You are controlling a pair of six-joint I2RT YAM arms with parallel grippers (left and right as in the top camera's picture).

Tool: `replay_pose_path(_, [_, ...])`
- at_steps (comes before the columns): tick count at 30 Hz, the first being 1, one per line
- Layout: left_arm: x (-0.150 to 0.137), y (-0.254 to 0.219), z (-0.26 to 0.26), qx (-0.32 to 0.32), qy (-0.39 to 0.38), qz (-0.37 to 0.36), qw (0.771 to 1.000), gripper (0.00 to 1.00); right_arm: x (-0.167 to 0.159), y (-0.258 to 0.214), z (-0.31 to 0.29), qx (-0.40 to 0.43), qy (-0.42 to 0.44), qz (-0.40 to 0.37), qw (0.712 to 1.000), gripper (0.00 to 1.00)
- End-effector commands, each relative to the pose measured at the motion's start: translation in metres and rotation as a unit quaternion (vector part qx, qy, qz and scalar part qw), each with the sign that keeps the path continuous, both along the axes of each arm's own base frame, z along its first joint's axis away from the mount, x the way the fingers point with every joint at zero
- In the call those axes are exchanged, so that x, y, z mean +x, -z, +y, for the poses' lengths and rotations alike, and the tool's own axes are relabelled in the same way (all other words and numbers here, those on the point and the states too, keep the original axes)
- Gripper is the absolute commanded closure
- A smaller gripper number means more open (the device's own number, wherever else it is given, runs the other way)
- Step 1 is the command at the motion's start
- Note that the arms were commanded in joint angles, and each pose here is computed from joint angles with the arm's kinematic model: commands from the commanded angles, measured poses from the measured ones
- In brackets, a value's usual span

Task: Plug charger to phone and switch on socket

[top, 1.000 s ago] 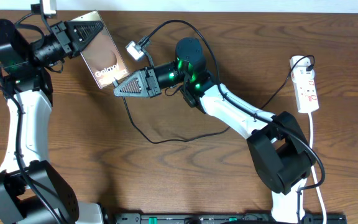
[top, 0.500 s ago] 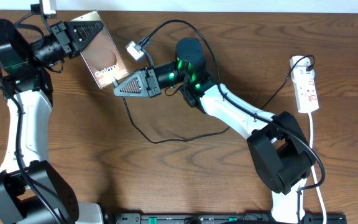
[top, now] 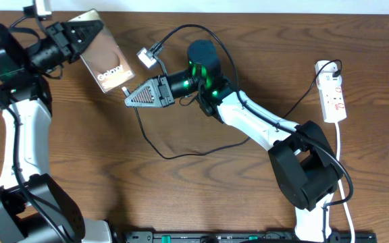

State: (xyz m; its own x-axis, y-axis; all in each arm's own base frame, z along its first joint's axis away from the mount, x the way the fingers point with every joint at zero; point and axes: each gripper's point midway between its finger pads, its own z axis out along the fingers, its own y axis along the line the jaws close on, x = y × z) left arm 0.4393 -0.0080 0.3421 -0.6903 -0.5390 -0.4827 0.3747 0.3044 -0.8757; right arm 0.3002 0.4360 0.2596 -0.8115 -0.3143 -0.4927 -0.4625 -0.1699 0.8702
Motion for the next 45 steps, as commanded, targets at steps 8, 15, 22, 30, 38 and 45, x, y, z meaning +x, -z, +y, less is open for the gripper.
replay_pose_path(8, [-0.001,-0.005,0.009,-0.009,-0.009,0.007,1.0,0.93,0.003,-0.013,0.0,0.022,0.006,-0.037,0.999,0.99])
replay_pose_path(15, [-0.001,-0.005,0.003,-0.008,-0.002,0.006,1.0,0.93,-0.004,-0.014,0.007,0.025,0.003,-0.04,0.999,0.99])
replay_pose_path(22, [-0.002,-0.005,-0.007,-0.007,0.013,0.005,1.0,0.93,-0.005,-0.021,0.007,0.034,0.002,-0.041,0.999,0.99])
replay_pose_path(30, [-0.003,-0.005,-0.008,-0.007,0.015,0.005,1.0,0.93,0.0,-0.021,0.004,0.034,0.006,-0.041,0.999,0.99])
replay_pose_path(38, [-0.003,-0.005,-0.008,-0.007,0.015,0.005,1.0,0.93,0.002,-0.019,0.0,0.03,0.005,-0.037,0.999,0.99])
replay_pose_path(45, [-0.003,-0.005,-0.008,-0.007,0.015,0.005,1.0,0.93,0.002,-0.019,0.0,0.03,0.005,-0.037,0.999,0.99])
